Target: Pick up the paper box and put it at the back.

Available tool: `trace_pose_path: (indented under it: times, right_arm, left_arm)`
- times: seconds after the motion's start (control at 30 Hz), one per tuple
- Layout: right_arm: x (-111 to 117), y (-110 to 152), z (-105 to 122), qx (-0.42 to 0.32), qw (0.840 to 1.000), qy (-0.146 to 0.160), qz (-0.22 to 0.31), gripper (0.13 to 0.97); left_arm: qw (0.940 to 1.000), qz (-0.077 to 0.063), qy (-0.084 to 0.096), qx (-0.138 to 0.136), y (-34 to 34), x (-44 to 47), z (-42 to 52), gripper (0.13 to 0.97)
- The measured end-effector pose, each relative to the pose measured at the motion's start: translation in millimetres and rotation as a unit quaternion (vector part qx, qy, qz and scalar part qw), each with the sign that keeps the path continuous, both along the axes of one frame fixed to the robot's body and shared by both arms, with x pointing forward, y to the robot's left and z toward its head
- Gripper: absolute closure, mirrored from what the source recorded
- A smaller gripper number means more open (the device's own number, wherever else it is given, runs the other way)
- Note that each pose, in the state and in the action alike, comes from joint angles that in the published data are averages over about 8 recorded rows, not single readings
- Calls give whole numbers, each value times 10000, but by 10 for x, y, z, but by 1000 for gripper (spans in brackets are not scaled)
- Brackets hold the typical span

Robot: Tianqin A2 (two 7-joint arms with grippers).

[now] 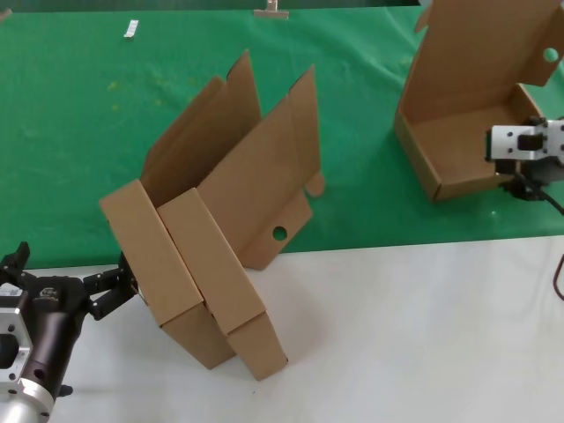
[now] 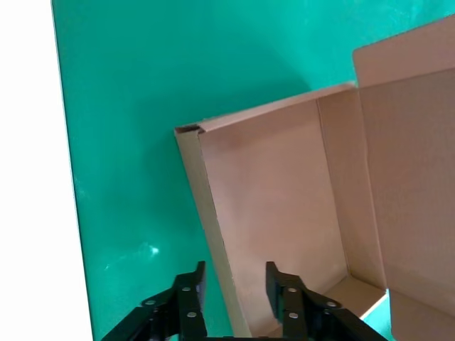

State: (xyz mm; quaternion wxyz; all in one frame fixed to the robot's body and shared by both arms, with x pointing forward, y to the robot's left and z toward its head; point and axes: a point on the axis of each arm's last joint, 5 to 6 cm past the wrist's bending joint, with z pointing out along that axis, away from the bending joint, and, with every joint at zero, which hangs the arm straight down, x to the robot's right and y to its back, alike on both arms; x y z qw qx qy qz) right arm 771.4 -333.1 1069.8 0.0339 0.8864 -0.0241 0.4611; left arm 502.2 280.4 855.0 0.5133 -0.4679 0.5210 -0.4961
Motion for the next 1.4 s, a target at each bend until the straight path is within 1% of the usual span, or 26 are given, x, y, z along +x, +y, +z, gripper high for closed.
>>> trace_pose_path:
  times: [0.2,0.23,0.33,0.4,0.5,0.6,0.63,0.73,0.83,0.9,0.93,1.0,1.1,1.17,1.2,1.27,1.33,1.4]
  right_arm:
    - [-3,-13,116,238,9997,-8,50,698]
    - [-8,-32,151,322,9995,-17,55,698]
    - [-37,-133,278,699,9975,-79,62,620]
    - [-70,-235,356,1092,9939,-166,71,568]
    - [-146,-421,397,1889,9813,-349,119,490]
    - [-266,-614,307,2838,9570,-551,226,490]
    - [-312,-669,250,3141,9471,-606,274,490]
    - [-464,-792,-15,4019,9117,-718,469,421]
    - [-612,-845,-361,4750,8735,-822,682,351]
    - [-707,-850,-638,5167,8472,-961,775,305]
    - [-752,-844,-781,5344,8349,-1054,787,305]
    - [-846,-804,-1099,5682,8092,-1302,742,275]
    - [-1005,-678,-1591,6089,7723,-1735,524,231]
    - [-1115,-588,-1857,6276,7521,-1985,342,201]
    - [-1165,-548,-1963,6345,7437,-2089,260,186]
    - [-1236,-489,-2095,6422,7334,-2225,151,180]
    - [-1272,-463,-2147,6444,7300,-2275,94,166]
    - [-1288,-457,-2162,6439,7306,-2271,55,153]
  left_arm:
    - [10000,0,0,0,0,0,0,132]
    - [10000,0,0,0,0,0,0,132]
    - [10000,0,0,0,0,0,0,132]
    - [10000,0,0,0,0,0,0,132]
    - [10000,0,0,0,0,0,0,132]
    - [10000,0,0,0,0,0,0,132]
    - [10000,0,0,0,0,0,0,132]
    - [10000,0,0,0,0,0,0,132]
    - [10000,0,0,0,0,0,0,132]
    - [10000,0,0,0,0,0,0,132]
    - [10000,0,0,0,0,0,0,132]
    - [10000,0,0,0,0,0,0,132]
    - [10000,0,0,0,0,0,0,132]
    - [10000,0,0,0,0,0,0,132]
    - [10000,0,0,0,0,0,0,132]
    - [10000,0,0,0,0,0,0,132]
    - [10000,0,0,0,0,0,0,132]
    - [10000,0,0,0,0,0,0,132]
